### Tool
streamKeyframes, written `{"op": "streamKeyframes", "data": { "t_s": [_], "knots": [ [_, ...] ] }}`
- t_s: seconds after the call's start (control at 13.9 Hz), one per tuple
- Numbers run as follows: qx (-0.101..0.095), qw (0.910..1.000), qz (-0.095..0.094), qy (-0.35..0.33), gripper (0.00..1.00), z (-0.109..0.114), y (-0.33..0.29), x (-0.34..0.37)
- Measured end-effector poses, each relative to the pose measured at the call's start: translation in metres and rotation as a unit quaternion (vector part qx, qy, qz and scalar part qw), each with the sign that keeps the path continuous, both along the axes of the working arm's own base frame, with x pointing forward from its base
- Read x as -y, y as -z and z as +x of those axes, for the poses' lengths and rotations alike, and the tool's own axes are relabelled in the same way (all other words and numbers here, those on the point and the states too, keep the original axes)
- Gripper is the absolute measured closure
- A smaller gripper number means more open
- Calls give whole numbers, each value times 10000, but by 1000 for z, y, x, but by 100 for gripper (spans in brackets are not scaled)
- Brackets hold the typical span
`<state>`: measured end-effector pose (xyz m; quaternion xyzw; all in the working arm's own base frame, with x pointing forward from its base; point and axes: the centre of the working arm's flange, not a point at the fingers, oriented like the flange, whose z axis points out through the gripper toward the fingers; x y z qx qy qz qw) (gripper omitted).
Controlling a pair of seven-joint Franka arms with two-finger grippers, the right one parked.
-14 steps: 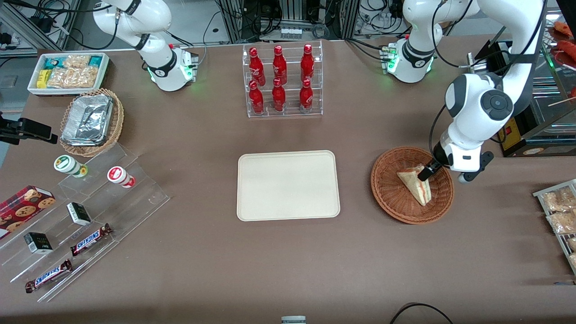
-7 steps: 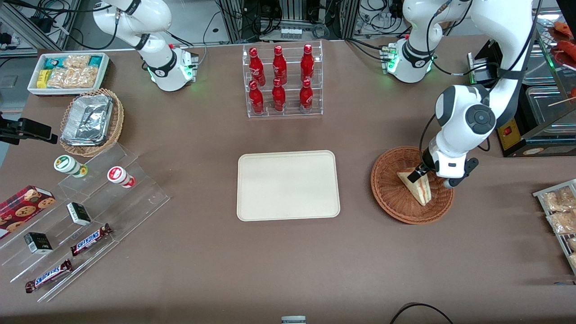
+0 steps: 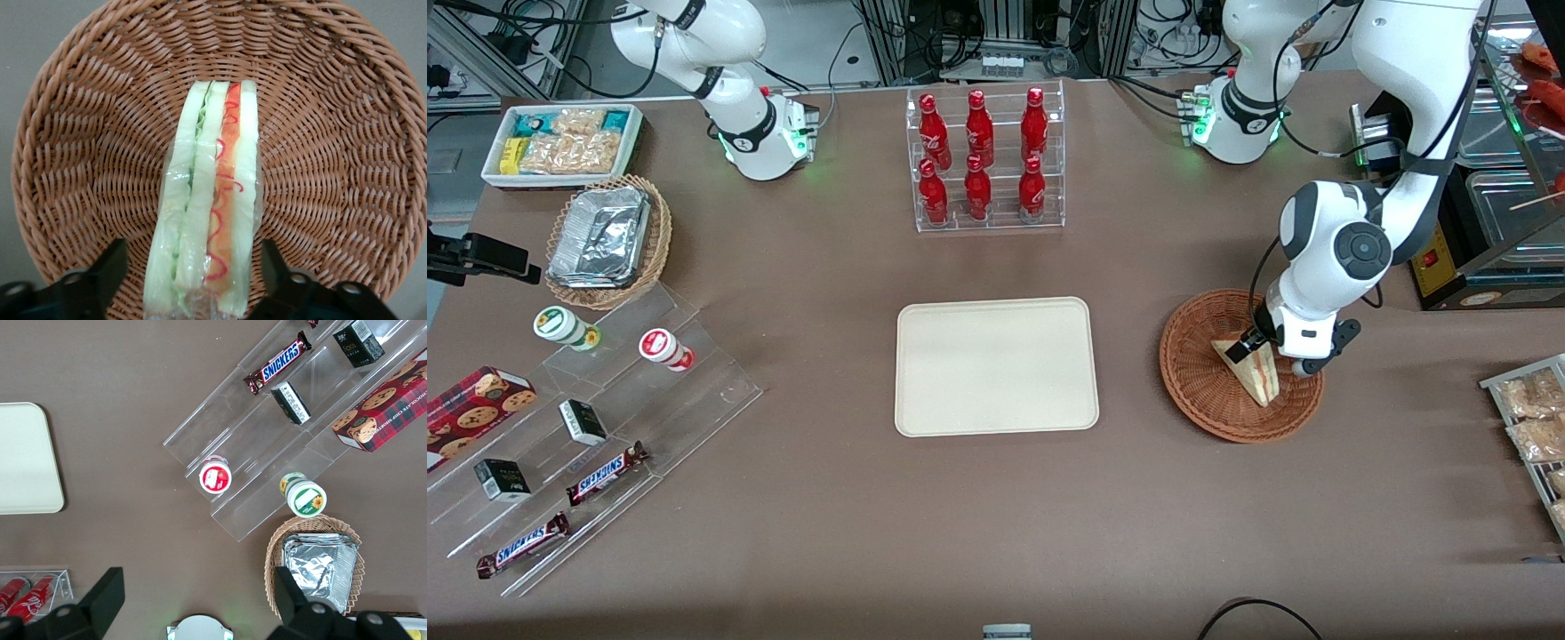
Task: Place sandwich from basket to tray
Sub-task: 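Close the left gripper on the sandwich's wrapped end and lift it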
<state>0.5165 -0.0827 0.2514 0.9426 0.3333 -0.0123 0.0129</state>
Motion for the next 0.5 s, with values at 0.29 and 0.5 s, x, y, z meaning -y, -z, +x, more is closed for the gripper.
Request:
{"op": "streamKeyframes", "data": {
  "t_s": [0.29, 0.5],
  "knots": [
    [65, 10000, 15, 39, 61, 4, -4, 0],
    [41, 9999, 72, 80, 72, 15, -23, 1]
  ]
}}
